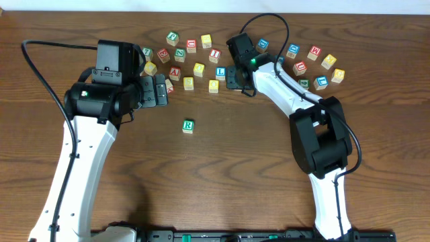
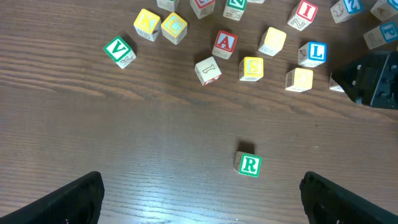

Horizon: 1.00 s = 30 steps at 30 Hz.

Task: Spell out ROBOT
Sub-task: 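Grasp the green-lettered B block with the right gripper and lift it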

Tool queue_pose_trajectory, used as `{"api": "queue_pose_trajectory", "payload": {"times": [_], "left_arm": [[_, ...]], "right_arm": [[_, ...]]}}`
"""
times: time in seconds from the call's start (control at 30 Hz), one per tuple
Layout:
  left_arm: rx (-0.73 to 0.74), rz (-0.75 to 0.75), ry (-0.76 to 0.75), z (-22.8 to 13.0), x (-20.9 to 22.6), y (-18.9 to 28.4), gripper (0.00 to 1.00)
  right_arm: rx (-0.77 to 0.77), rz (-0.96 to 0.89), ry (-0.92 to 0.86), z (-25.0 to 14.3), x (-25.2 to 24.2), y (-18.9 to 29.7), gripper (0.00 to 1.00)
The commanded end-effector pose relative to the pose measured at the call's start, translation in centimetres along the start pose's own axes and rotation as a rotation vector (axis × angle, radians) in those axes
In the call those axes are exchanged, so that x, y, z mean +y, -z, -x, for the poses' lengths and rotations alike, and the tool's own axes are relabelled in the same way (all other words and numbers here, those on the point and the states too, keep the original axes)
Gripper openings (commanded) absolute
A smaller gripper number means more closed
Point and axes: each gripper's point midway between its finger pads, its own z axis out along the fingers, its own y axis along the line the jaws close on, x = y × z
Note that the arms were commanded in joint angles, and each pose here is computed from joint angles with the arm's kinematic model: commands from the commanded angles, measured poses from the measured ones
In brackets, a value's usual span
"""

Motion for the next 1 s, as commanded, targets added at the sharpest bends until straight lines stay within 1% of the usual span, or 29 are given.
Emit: {"api": "queue_pose_trajectory", "payload": {"times": [0.0, 0.3, 0.53, 0.73, 0.87, 0.97], "left_arm": [[-0.019, 0.018, -0.002, 0.7, 0.3, 0.3, 0.99], [-0.019, 0.018, -0.002, 0.7, 0.3, 0.3, 0.99], [-0.019, 0.018, -0.002, 0.7, 0.3, 0.3, 0.99], [-0.019, 0.018, -0.002, 0.7, 0.3, 0.3, 0.99], [-0.019, 0.018, -0.002, 0.7, 0.3, 0.3, 0.99], [-0.019, 0.018, -0.002, 0.7, 0.3, 0.3, 0.99]], "right_arm": [[-0.001, -0.013, 0.026, -0.4, 0.3, -0.3, 0.36], [-0.009, -0.031, 0.029, -0.3, 0.1, -0.3, 0.29], [-0.009, -0.031, 0.029, -0.3, 0.1, -0.2, 0.29], [-0.001, -0.030, 0.030, -0.4, 0.1, -0.1, 0.23], [0.002, -0.032, 0.031, -0.4, 0.1, 0.3, 0.21], [-0.013, -0.024, 0.064, 0.1, 0.2, 1.6, 0.21]]}}
